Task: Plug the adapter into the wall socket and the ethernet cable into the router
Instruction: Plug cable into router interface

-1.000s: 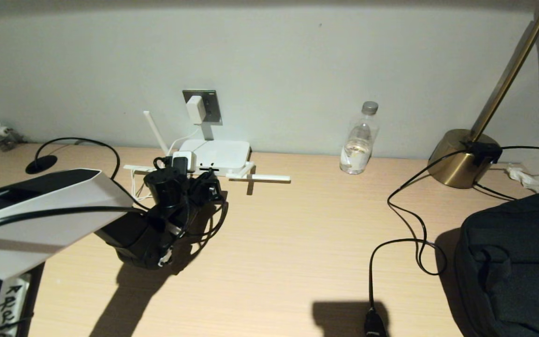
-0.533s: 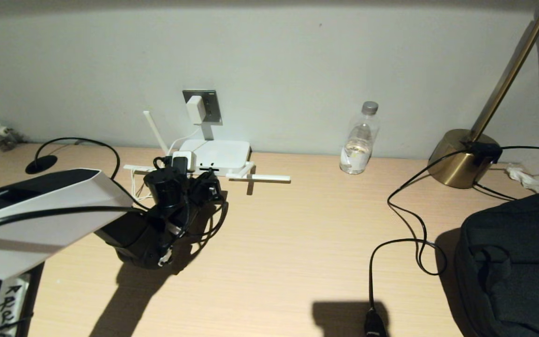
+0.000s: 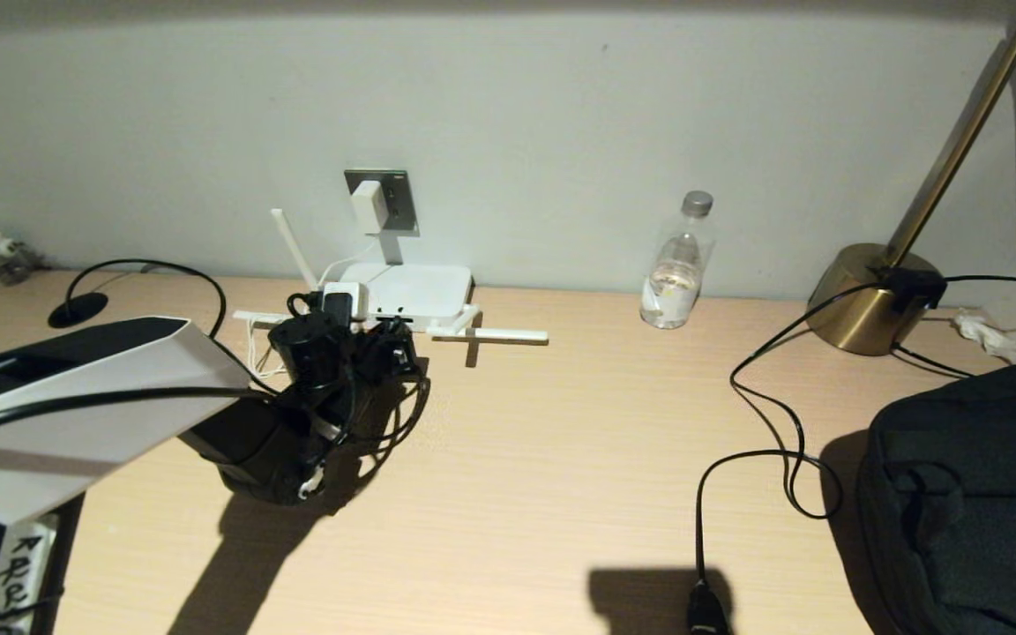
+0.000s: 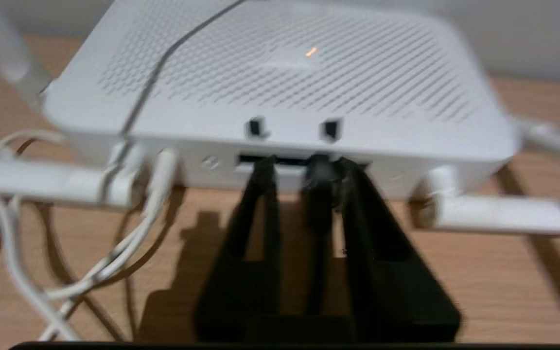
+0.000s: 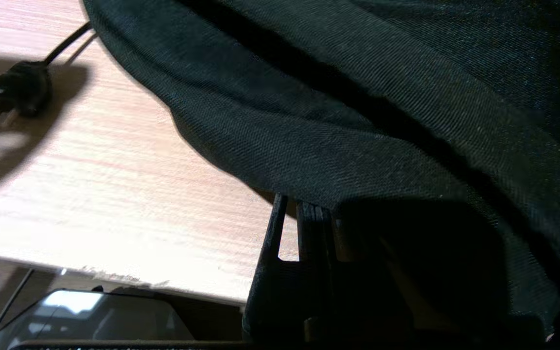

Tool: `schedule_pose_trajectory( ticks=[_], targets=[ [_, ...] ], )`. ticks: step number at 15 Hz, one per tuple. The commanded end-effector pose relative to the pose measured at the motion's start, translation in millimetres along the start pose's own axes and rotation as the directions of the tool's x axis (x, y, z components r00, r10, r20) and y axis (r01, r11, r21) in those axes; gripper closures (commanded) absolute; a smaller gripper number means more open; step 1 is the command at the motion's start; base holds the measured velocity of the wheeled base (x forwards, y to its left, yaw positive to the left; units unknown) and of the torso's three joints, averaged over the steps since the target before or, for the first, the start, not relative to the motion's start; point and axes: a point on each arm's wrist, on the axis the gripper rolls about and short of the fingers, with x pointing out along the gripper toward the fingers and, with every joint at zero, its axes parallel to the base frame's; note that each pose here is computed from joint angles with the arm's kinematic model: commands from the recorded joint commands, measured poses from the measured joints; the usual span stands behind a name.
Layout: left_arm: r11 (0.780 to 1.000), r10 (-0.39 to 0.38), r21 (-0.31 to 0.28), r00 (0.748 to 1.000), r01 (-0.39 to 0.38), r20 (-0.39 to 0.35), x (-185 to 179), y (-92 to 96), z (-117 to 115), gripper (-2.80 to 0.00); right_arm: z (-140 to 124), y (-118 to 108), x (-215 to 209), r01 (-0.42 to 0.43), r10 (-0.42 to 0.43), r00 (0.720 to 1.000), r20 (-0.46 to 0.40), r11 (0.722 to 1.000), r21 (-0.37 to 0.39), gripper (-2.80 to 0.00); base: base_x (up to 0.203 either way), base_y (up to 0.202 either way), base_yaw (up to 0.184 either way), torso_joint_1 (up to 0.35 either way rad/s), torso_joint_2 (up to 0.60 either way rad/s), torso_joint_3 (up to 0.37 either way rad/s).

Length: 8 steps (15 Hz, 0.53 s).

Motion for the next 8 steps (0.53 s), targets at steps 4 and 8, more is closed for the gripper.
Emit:
schedule_pose_trajectory(
  ticks=[4,8],
  targets=[
    [1.000,0.001,-0.002,1.000,-0.001,0.010,2.8,-0.8,1.5,-2.80,-0.1,0.0,0.1,-0.001,0.001,1.000,-0.003,1.000,-0.001,0.00,0.000,0.000,0.000,0.000,0.00,0.000],
    [1.000,0.001,-0.002,1.000,-0.001,0.012,2.4,-0.8,2.5,-2.80,-0.2,0.0,0.1,-0.001,0.001,1.000,-0.003,1.000,0.000,0.00,0.000,0.000,0.000,0.000,0.00,0.000]
  ],
)
